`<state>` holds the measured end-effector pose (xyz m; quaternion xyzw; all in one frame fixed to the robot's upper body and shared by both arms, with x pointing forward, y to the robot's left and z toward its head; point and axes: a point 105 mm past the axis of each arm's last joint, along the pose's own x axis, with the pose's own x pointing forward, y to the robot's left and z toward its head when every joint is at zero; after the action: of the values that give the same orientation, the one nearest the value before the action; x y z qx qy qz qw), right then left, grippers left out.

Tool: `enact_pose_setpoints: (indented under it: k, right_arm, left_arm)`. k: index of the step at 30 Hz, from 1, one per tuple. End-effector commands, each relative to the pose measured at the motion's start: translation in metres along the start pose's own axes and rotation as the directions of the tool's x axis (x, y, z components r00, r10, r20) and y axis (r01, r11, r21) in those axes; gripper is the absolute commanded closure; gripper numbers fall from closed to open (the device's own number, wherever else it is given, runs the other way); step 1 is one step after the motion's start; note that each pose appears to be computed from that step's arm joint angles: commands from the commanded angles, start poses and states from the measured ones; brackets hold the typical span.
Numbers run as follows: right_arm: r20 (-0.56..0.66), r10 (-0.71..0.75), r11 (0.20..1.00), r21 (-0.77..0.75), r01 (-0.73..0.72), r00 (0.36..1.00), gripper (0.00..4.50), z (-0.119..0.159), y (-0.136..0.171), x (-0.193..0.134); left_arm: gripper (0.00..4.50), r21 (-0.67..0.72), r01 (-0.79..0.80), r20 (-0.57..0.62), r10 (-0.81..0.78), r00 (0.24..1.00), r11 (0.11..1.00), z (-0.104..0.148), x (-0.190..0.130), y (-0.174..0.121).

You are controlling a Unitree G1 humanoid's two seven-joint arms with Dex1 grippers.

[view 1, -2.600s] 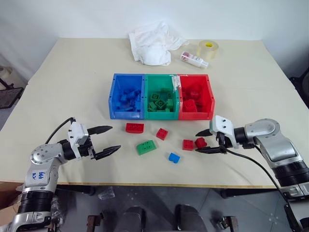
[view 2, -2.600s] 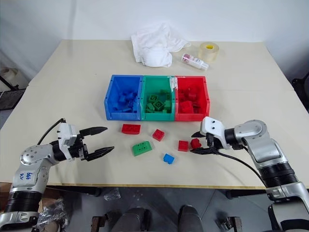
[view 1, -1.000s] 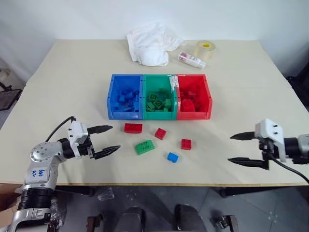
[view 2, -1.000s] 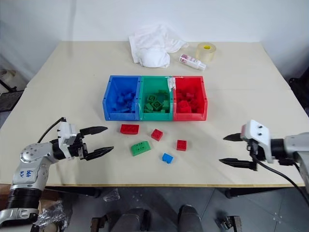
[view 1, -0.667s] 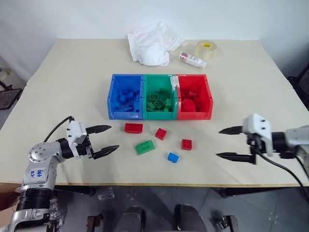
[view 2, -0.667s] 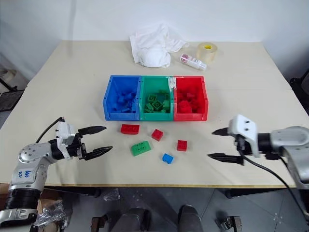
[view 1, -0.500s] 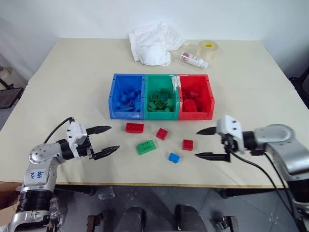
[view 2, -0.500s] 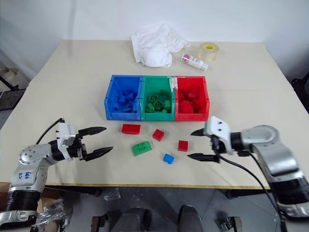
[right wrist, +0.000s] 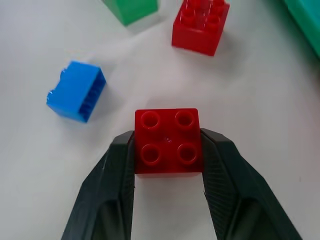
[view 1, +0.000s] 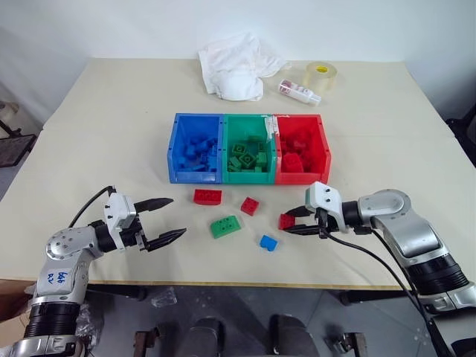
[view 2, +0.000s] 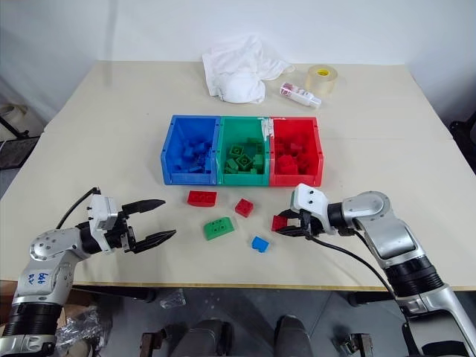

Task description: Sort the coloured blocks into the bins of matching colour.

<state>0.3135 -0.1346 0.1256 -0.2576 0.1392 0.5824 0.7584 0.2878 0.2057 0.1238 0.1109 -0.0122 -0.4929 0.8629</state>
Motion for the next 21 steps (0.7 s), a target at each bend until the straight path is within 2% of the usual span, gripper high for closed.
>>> enact_pose_setpoints:
  k: [1, 4, 9, 13, 18, 21]
  right_arm:
    - [0.116, -0.077, 0.993, -0.076, 0.086, 0.99, 3.04, 0.039, -0.018, -0.014]
    - [0.166, -0.199, 0.974, -0.07, 0.213, 0.966, 3.04, 0.061, -0.047, -0.026]
    - [0.171, -0.371, 0.92, -0.068, 0.387, 0.913, 3.04, 0.076, -0.098, -0.041]
    - [0.126, -0.456, 0.879, -0.088, 0.468, 0.881, 1.7, 0.072, -0.127, -0.042]
    - [0.131, -0.464, 0.871, -0.111, 0.478, 0.876, 0.06, 0.072, -0.133, -0.043]
    - [0.138, -0.445, 0.879, -0.122, 0.461, 0.885, 0.02, 0.071, -0.129, -0.046]
  left_arm:
    - [0.0, 0.029, -0.004, 0.035, 0.003, 0.999, 1.0, 0.011, -0.001, 0.001]
    - [0.0, 0.029, 0.0, 0.035, -0.001, 0.999, 1.0, 0.011, 0.0, 0.001]
    - [0.0, 0.029, 0.01, 0.041, -0.011, 0.999, 1.0, 0.01, 0.005, 0.003]
    - [0.0, 0.031, 0.018, 0.051, -0.02, 0.998, 0.999, 0.011, 0.01, 0.002]
    - [0.0, 0.033, 0.021, 0.055, -0.023, 0.998, 0.999, 0.012, 0.01, 0.001]
    - [0.0, 0.033, 0.022, 0.054, -0.024, 0.998, 0.999, 0.012, 0.01, 0.001]
